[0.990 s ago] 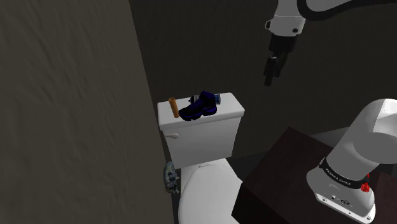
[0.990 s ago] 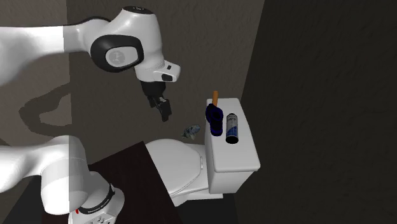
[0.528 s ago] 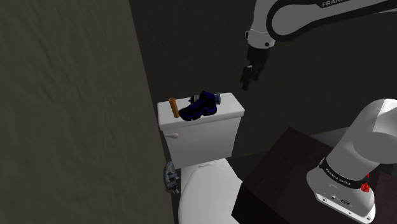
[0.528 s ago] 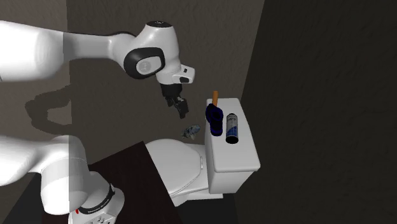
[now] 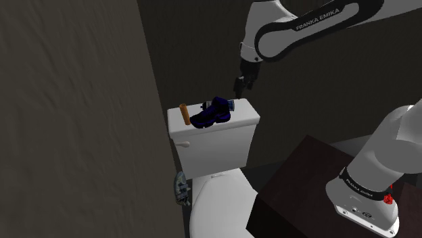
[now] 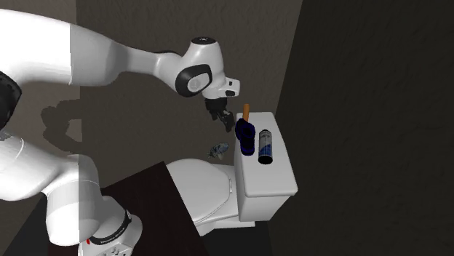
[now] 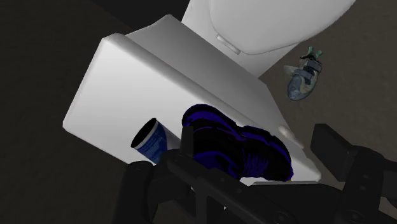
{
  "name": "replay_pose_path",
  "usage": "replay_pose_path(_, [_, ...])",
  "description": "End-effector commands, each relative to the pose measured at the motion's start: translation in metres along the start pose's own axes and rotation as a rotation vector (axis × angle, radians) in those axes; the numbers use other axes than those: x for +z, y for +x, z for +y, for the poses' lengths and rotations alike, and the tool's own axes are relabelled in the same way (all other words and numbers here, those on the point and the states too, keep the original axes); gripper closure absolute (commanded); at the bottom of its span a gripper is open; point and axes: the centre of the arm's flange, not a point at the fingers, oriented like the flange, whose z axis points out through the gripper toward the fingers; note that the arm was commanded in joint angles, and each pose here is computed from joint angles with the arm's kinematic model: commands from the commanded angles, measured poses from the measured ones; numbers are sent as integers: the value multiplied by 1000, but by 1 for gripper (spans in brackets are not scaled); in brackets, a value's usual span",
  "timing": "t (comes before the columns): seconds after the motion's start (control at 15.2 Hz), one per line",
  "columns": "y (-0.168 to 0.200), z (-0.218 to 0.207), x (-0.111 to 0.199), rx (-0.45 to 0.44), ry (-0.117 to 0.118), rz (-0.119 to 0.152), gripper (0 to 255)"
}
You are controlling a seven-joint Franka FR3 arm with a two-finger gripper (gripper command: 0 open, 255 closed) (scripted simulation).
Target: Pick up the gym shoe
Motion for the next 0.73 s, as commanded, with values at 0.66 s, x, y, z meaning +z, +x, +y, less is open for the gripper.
replay_pose_path(0.66, [112,-19,71,-2,-36,115,0])
